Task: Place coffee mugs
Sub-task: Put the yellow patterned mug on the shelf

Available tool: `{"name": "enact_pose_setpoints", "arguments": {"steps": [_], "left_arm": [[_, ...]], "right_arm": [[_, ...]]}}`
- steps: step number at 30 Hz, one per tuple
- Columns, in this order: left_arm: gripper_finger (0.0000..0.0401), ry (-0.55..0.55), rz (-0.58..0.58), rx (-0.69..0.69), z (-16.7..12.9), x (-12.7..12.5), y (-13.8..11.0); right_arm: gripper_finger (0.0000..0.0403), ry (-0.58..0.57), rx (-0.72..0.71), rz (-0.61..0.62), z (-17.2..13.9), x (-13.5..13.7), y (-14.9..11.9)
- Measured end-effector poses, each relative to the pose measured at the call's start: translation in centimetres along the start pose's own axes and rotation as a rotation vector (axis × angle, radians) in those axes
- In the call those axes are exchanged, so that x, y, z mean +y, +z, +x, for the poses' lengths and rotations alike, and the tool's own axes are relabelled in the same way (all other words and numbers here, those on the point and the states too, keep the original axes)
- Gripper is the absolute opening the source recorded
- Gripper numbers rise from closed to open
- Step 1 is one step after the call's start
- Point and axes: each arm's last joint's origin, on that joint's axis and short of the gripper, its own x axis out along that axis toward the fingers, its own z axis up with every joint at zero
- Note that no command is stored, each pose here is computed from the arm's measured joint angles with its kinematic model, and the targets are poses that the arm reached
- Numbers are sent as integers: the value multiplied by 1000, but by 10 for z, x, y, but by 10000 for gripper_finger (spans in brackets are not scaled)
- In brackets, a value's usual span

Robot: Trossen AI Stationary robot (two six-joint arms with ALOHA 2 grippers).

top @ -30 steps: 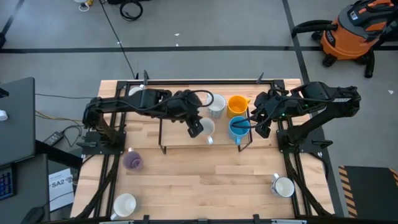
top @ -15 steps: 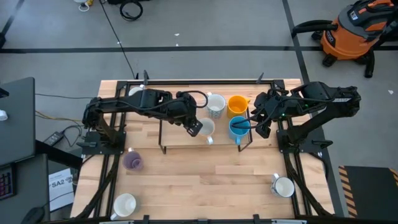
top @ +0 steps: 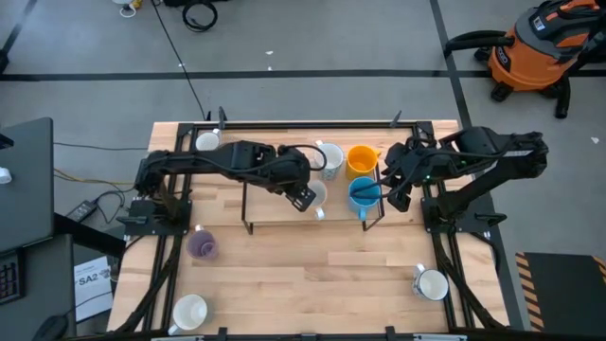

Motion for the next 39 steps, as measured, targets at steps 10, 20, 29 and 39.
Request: {"name": "enact_pose_setpoints", "arguments": {"steps": [10,20,29,39], "left_arm": [[130,17,34,54,22,-7,-2],[92,15,66,44,27,-8,0],[31,8,65,15,30,-1,11],[36,-39,91,-58,32,1,24]], "right_arm": [[122,-19,44,-17,12,1,-6],[122,-14,36,-14,12,2,-5],[122,-12,34,-13,12,2,-5],[122,-12,33,-13,12,2,-5]]}}
